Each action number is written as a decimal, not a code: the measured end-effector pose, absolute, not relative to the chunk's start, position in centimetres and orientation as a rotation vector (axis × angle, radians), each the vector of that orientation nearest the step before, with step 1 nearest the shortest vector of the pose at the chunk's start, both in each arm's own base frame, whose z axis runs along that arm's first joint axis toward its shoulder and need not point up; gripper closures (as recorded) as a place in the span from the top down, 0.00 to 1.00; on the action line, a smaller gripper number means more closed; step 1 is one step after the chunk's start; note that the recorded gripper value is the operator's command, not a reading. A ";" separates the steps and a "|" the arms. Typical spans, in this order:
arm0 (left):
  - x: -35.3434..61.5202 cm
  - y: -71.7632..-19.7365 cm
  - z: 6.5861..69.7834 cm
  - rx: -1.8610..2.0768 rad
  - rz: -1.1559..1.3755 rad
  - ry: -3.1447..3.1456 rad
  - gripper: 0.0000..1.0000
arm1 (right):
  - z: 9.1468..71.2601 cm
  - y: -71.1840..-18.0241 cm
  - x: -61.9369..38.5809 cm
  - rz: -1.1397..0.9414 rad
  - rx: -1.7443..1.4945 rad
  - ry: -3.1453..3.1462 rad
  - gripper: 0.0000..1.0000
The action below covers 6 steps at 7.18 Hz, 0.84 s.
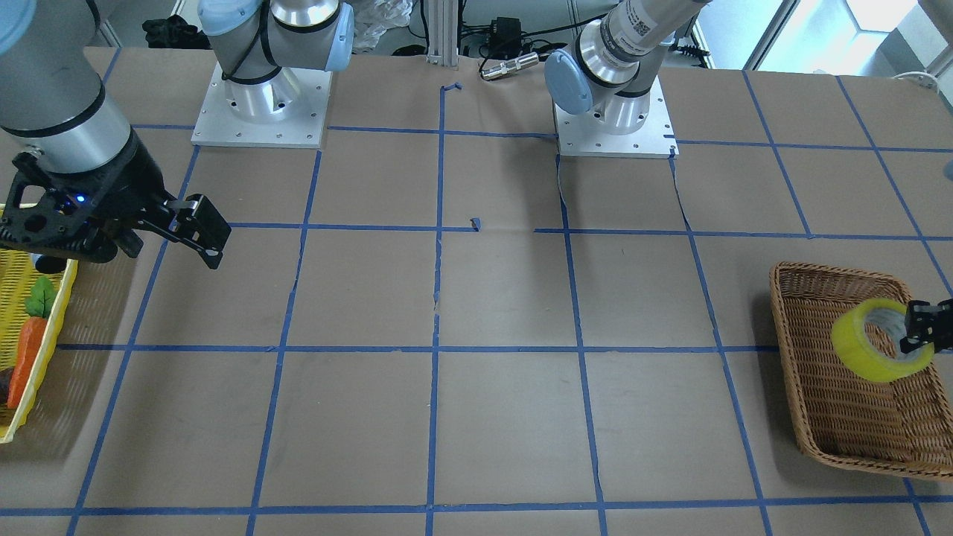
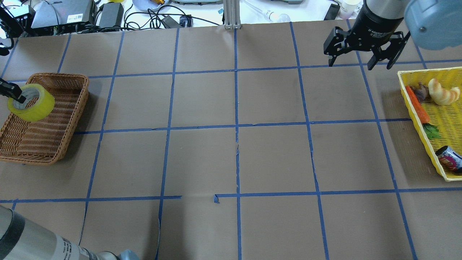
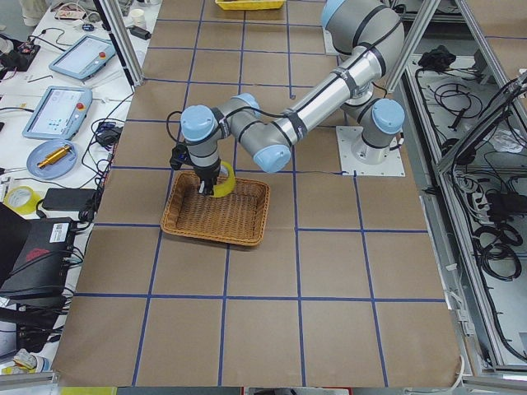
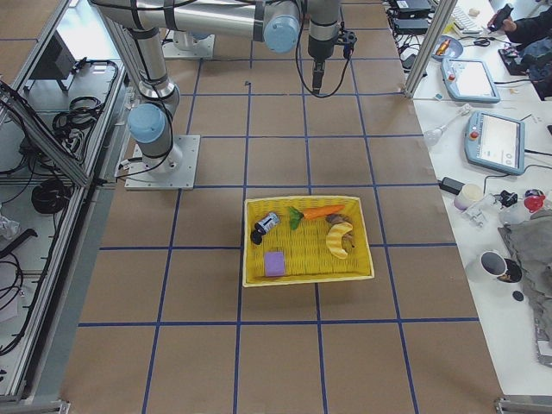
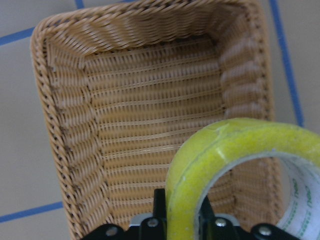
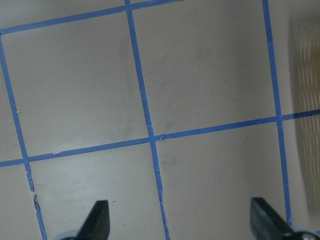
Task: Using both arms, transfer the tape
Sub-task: 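Carry the tape roll with the left gripper into the wicker basket, then open the left gripper and raise it away from the basket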
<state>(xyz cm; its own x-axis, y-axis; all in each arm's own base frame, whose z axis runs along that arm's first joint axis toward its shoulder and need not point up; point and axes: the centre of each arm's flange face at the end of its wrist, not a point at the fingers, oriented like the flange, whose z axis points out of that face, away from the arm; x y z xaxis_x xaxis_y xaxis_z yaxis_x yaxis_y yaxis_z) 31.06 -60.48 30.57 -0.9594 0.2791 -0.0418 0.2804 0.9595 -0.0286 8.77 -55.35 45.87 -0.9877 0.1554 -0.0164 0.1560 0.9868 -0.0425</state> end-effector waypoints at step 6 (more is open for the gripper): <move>31.3 -61.8 26.4 0.421 -0.165 3.128 0.77 | 45.8 -55.3 8.8 -0.068 0.245 3.118 1.00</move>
